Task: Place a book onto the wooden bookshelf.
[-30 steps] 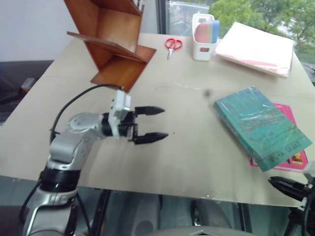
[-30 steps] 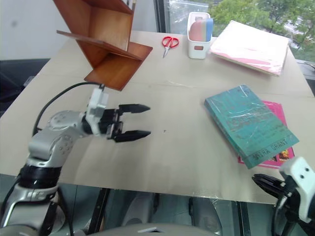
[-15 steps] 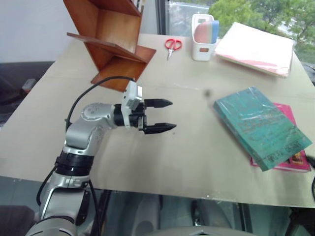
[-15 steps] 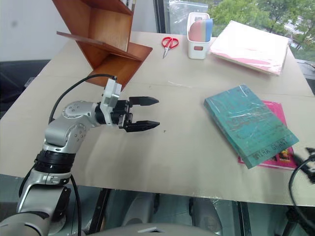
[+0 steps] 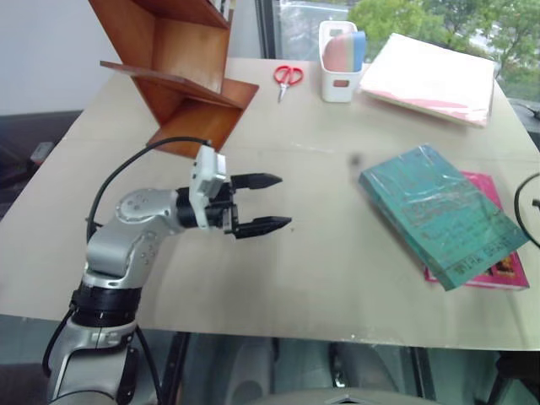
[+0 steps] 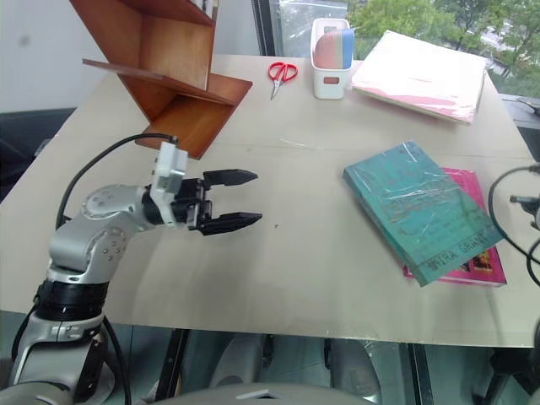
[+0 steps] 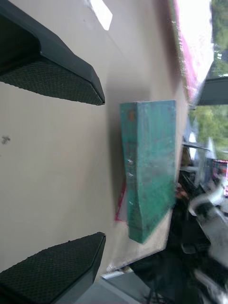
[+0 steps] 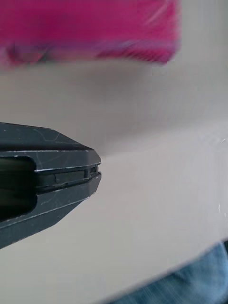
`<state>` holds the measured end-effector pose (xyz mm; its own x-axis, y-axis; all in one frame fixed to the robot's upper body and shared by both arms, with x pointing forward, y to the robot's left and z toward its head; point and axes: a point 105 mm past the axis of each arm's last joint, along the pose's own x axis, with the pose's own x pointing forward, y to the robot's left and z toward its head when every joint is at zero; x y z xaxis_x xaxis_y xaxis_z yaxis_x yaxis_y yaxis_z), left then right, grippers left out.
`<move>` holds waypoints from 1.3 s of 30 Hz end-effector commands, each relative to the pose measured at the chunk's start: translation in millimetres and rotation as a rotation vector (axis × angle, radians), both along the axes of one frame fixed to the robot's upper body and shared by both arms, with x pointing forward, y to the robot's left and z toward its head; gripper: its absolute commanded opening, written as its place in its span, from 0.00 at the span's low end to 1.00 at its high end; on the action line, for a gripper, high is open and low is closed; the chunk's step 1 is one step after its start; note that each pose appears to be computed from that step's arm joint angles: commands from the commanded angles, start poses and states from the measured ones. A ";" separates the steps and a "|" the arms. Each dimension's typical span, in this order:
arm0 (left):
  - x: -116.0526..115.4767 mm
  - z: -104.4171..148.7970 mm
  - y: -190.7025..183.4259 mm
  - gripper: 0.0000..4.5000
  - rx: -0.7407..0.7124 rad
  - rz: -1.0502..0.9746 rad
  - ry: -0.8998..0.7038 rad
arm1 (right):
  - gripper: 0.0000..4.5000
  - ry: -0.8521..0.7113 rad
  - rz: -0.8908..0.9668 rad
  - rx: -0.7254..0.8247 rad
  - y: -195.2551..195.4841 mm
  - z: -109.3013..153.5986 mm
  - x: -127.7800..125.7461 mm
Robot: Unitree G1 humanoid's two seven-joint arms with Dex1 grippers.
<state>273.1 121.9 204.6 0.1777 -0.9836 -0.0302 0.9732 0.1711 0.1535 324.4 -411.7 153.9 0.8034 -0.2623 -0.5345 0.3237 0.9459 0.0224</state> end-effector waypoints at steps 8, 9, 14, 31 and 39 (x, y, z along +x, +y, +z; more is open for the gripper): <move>-19.6 18.8 4.5 1.00 -0.010 -0.096 -0.058 | 0.01 0.130 0.065 0.222 22.3 -26.4 2.4; -19.6 18.8 4.5 1.00 -0.009 -0.098 -0.060 | 0.01 0.140 0.082 0.234 25.9 -28.4 1.3; -20.2 18.8 4.9 1.00 -0.009 -0.097 -0.063 | 0.01 0.169 0.154 0.280 41.0 -27.6 -10.5; -17.1 19.9 1.0 1.00 -0.015 -0.096 -0.061 | 0.01 0.135 0.351 0.432 127.6 -30.8 1.2; -17.0 19.1 3.2 1.00 -0.010 -0.079 -0.057 | 0.01 0.102 0.424 0.461 167.4 -27.7 22.7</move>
